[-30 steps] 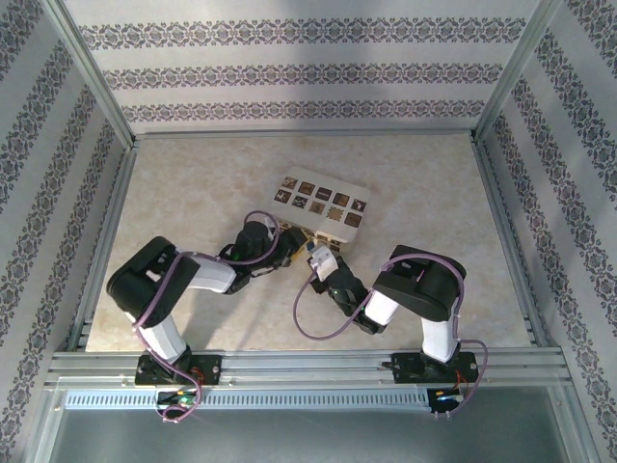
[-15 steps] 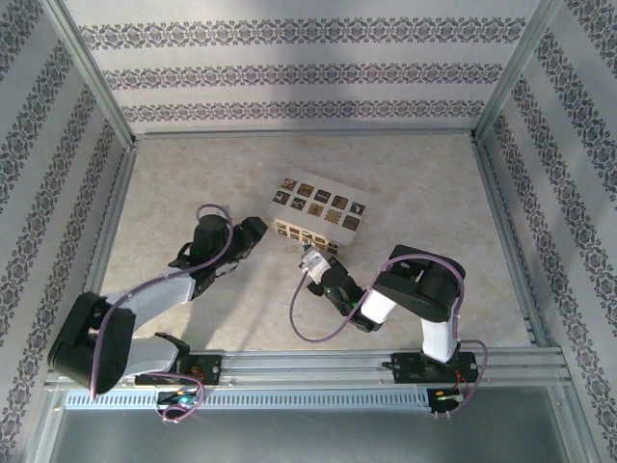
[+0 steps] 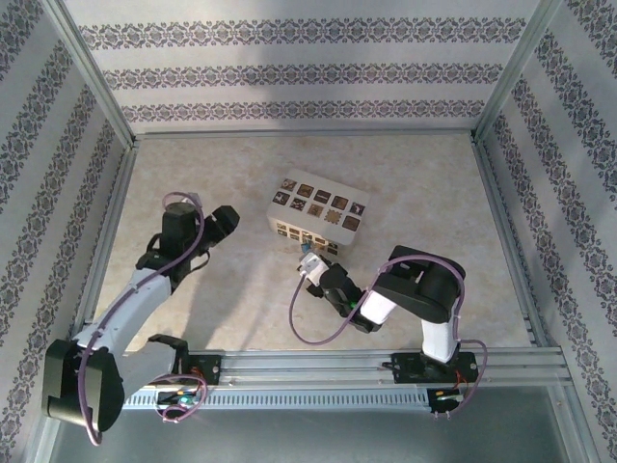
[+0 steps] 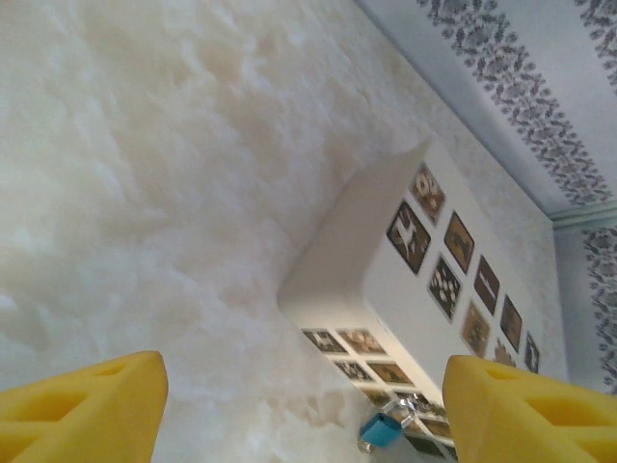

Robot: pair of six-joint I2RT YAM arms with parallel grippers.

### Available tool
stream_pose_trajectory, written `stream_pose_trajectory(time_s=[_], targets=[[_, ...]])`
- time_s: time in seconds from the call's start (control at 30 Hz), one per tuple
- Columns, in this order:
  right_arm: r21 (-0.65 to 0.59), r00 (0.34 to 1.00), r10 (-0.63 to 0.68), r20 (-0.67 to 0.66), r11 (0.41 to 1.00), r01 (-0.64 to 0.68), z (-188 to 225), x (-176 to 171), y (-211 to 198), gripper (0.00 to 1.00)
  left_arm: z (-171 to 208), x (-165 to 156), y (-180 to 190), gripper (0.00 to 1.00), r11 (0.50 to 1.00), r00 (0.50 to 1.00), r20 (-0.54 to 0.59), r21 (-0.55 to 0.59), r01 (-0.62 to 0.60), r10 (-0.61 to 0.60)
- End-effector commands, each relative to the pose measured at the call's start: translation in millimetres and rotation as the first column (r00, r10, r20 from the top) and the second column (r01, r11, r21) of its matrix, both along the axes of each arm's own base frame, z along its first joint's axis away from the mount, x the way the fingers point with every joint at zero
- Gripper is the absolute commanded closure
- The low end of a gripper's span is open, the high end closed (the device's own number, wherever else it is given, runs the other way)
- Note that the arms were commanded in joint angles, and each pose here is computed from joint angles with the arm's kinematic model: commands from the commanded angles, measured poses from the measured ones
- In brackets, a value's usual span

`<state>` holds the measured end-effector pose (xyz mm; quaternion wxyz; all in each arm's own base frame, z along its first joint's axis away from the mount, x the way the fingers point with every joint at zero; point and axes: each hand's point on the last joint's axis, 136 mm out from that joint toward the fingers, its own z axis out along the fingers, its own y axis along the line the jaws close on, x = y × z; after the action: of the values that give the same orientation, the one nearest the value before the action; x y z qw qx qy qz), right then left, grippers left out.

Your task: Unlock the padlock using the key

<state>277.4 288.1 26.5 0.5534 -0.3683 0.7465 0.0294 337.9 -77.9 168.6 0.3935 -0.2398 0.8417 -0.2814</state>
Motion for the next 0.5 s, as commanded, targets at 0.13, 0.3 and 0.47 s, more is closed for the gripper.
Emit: stream_pose_trajectory(time_s=[0.13, 0.3, 0.47], targets=[[0.063, 0.999, -0.003, -0.037, 0.998, 0.005, 18, -15, -9, 0.61, 23, 33, -2, 0.19, 0.971, 0.980, 0.012, 0.144, 0.193, -0.196], [0.124, 0.992, -0.004, -0.123, 0.992, 0.019, 35, -30, -20, 0.52, 22, 59, -24, 0.19, 0.929, 0.938, -0.031, 0.129, 0.347, -0.346], [0.276, 0.926, 0.055, -0.374, 0.960, 0.055, 55, -42, -20, 0.44, 9, 83, -49, 0.21, 0.884, 0.884, -0.055, 0.041, 0.466, -0.464]])
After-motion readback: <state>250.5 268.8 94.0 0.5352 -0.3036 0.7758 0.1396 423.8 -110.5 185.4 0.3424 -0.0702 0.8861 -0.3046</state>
